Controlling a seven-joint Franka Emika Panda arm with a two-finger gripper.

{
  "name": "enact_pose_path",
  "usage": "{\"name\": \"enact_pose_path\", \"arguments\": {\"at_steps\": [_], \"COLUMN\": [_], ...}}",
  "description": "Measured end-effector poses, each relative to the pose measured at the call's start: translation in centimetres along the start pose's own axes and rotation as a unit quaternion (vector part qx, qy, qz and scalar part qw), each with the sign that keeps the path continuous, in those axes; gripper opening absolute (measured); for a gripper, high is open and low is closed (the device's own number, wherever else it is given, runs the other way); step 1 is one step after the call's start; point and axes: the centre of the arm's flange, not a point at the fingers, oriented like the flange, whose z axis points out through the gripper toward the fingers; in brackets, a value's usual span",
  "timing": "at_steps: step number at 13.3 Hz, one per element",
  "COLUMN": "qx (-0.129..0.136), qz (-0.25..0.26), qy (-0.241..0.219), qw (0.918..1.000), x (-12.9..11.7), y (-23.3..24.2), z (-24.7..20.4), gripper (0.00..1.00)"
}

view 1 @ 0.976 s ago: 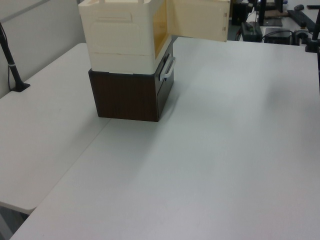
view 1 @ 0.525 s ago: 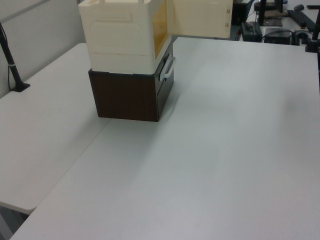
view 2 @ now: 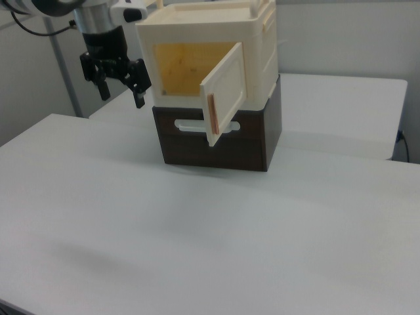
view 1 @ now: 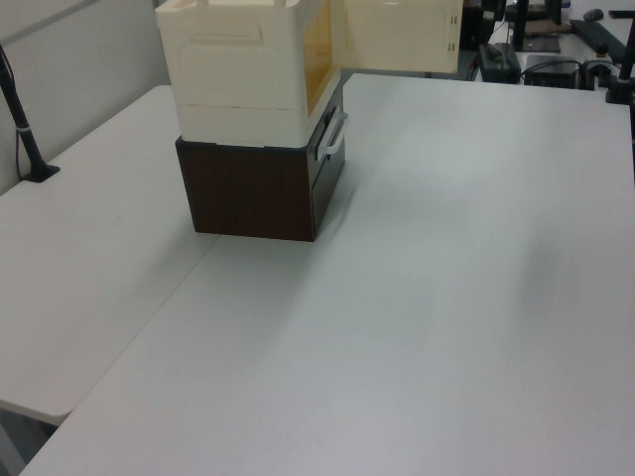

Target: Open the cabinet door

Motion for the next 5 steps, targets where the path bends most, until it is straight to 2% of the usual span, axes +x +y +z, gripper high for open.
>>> {"name": "enact_pose_path", "arguments": {"at_steps": [5], "qx": [-0.001], "qz": [0.002], "qy": [-0.012], "qw": [0.9999], "x": [1.8], "y": [0.3], "z": [2.9], "gripper": [1.0]}}
